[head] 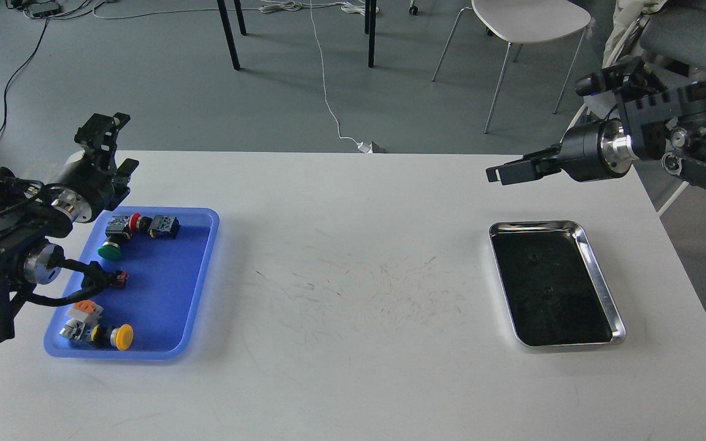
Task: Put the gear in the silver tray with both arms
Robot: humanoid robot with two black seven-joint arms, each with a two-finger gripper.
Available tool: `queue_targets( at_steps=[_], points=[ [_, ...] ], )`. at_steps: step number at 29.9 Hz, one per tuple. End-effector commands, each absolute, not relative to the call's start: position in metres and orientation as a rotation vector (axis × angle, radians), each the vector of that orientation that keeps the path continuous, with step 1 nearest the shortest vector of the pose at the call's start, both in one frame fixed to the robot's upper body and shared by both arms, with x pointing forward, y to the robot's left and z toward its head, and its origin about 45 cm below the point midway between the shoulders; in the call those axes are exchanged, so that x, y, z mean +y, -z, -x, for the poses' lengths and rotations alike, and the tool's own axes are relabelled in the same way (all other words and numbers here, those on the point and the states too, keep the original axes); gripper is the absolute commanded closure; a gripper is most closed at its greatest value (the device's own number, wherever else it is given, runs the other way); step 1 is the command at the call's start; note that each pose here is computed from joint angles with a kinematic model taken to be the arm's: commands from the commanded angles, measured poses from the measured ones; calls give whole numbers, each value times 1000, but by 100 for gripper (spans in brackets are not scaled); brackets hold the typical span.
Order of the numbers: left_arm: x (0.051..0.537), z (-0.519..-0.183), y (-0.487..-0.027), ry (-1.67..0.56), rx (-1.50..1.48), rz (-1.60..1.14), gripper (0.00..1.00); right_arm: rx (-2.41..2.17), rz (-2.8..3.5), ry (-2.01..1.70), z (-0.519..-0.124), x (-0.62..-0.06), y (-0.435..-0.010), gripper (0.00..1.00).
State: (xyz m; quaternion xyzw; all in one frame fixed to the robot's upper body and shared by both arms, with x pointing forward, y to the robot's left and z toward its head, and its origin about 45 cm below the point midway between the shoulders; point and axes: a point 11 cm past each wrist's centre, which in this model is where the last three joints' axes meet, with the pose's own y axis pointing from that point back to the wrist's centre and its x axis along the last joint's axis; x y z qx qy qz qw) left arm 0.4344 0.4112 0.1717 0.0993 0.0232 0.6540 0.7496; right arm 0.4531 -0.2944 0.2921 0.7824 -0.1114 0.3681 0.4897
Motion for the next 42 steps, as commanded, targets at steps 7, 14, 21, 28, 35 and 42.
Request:
queue_targets(
  at_steps=[7,14,21,28,35,42],
  points=[
    [423,-429,-175,-1421,94,-172,1,-779,-2119,-843,-473,-320,-352,6],
    [427,-434,-189,-1458,114,-63,1,-1223,-2232,-704,-484,-356,-365,6],
    [430,-442,-205,-1502,127,66,1,-1605,-2246,-531,-485,-386,-348,5],
    [428,-446,-215,-1516,180,205,1,-1819,-2271,-354,-482,-393,-324,1],
    [426,-448,-219,-1501,185,227,1,-1808,-2306,-222,-471,-380,-285,1],
    [423,-448,-222,-1455,196,254,1,-1793,-2348,-210,-476,-360,-281,1]
  ],
)
